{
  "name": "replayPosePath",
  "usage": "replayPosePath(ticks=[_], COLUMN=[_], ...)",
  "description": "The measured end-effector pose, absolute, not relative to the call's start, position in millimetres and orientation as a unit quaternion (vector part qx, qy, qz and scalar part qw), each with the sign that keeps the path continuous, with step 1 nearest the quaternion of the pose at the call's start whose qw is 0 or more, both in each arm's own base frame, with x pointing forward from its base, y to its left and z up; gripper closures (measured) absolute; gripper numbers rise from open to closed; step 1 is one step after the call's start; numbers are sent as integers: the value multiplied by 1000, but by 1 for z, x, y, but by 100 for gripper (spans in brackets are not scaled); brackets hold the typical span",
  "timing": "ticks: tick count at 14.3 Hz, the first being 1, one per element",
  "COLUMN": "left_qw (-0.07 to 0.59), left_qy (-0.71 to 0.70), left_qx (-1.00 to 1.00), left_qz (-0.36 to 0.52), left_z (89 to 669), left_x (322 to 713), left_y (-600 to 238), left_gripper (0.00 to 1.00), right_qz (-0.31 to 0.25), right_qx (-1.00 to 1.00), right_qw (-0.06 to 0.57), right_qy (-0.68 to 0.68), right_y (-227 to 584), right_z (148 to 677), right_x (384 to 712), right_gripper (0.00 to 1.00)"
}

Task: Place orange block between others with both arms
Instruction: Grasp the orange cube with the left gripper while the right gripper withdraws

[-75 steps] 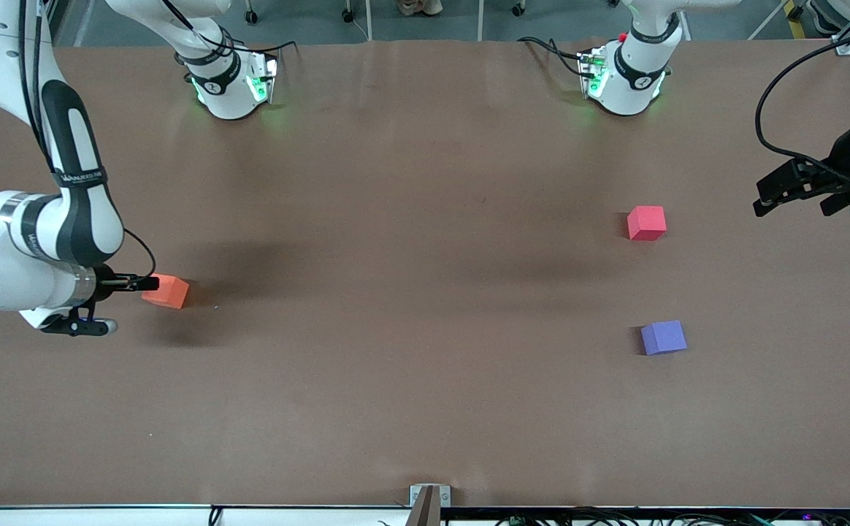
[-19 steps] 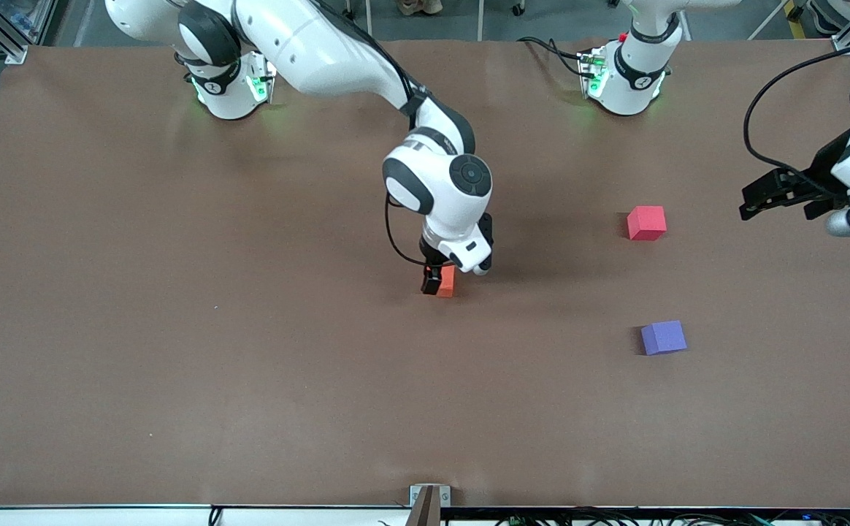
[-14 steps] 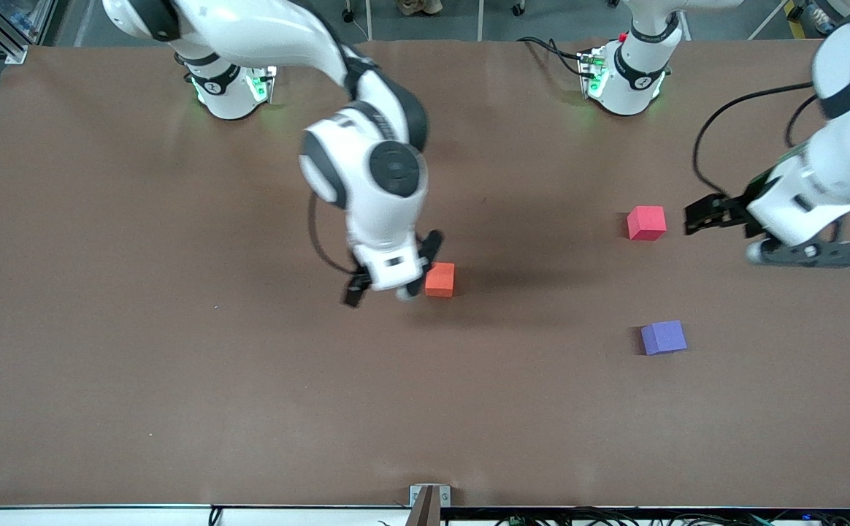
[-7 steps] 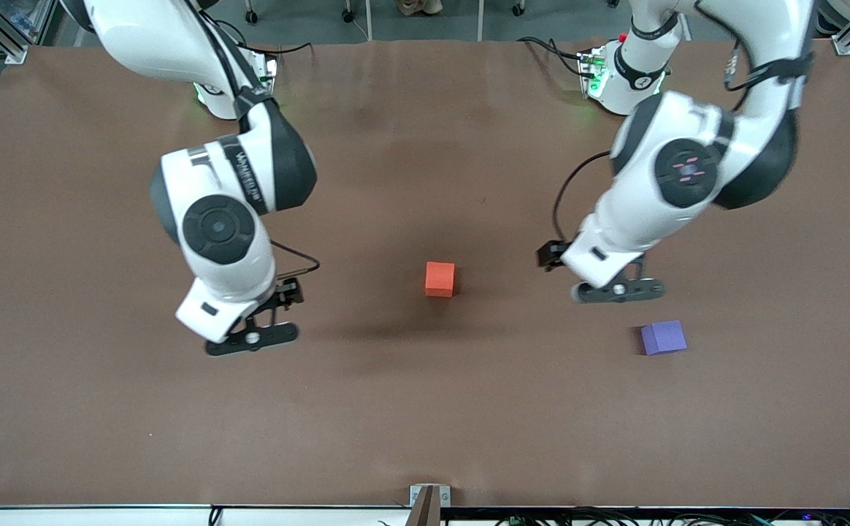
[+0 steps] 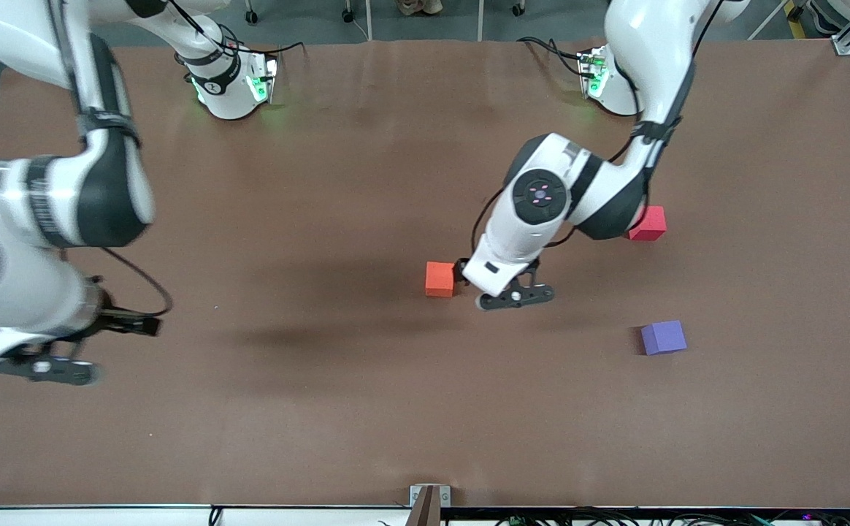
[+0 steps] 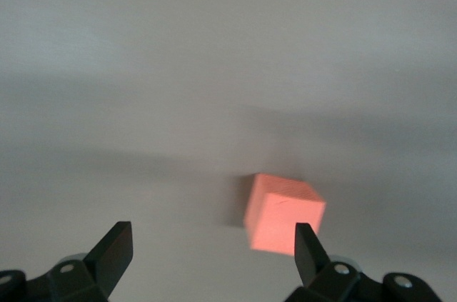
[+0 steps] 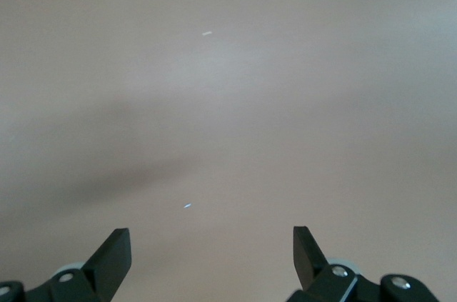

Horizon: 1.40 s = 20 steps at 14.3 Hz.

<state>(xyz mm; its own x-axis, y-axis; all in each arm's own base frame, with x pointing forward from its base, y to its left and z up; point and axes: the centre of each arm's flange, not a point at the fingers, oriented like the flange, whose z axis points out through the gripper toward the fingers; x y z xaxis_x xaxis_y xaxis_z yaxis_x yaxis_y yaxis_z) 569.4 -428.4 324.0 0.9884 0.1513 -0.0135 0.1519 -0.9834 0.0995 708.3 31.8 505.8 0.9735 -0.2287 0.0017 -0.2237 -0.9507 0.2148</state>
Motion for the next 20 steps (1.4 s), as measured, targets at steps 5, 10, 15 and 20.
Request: replayPosePath(ticks=[5, 10, 15, 20], left_qw=[56, 31, 17, 5], left_qy=[68, 30, 11, 22], left_qx=[996, 998, 999, 998], left_qz=[18, 41, 39, 53], left_z=[256, 236, 215, 194], left_x=[546, 541, 525, 523], left_y=[-480, -489, -502, -503], left_gripper=[0, 0, 0, 13], right_qz=[19, 45, 35, 22], right_qx=[990, 988, 995, 997], right_qw=[33, 6, 7, 4], right_qy=[-132, -148, -88, -77], right_y=[-26, -60, -71, -70], right_z=[575, 631, 634, 629], right_x=[677, 617, 603, 601], right_gripper=[0, 0, 0, 0])
